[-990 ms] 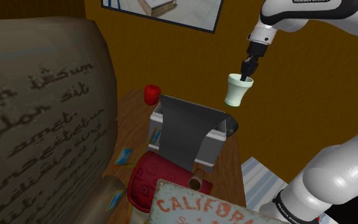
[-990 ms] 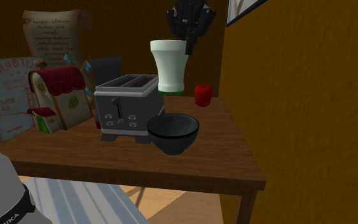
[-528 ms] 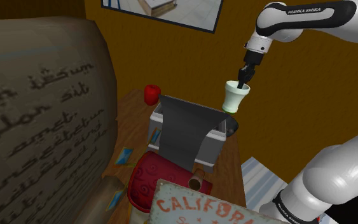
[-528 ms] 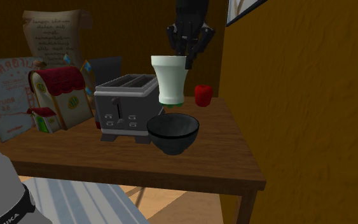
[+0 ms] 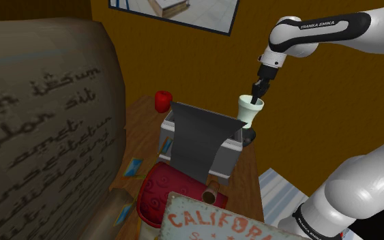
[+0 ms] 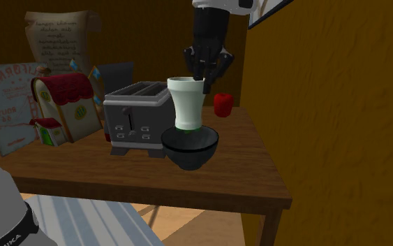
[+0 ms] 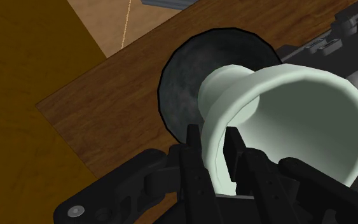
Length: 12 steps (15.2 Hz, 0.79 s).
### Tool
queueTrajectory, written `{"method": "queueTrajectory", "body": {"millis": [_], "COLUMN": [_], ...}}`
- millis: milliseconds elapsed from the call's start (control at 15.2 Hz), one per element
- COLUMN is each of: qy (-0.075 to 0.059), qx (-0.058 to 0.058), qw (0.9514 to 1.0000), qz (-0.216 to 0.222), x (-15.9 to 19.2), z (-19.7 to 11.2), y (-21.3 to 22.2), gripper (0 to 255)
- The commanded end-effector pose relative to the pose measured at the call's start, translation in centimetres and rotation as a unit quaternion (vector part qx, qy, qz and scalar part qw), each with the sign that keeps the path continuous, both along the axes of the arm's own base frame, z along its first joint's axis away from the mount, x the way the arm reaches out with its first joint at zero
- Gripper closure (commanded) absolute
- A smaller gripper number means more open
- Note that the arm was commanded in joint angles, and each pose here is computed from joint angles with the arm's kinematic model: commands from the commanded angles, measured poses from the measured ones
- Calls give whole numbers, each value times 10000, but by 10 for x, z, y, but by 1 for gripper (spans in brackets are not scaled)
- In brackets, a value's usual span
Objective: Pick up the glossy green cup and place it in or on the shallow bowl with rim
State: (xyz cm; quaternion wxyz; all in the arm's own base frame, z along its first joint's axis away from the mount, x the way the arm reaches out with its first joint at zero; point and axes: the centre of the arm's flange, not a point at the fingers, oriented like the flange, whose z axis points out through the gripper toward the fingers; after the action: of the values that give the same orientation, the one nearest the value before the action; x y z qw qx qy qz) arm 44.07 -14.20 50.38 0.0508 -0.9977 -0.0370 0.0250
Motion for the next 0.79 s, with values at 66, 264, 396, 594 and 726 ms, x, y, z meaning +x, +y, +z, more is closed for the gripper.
{"method": "queueTrajectory", "body": {"millis": [66, 264, 396, 594, 726], "qy": [-5, -5, -5, -5, -5], "qx": [-1, -1, -1, -1, -1], "qw": [10000, 10000, 10000, 10000, 10000], "qz": [0, 0, 0, 0, 0], "x": [0, 0, 0, 0, 0], "z": [-16, -21, -21, -21, -21], "y": [0, 0, 0, 0, 0], "gripper": [255, 255, 255, 255, 0]}}
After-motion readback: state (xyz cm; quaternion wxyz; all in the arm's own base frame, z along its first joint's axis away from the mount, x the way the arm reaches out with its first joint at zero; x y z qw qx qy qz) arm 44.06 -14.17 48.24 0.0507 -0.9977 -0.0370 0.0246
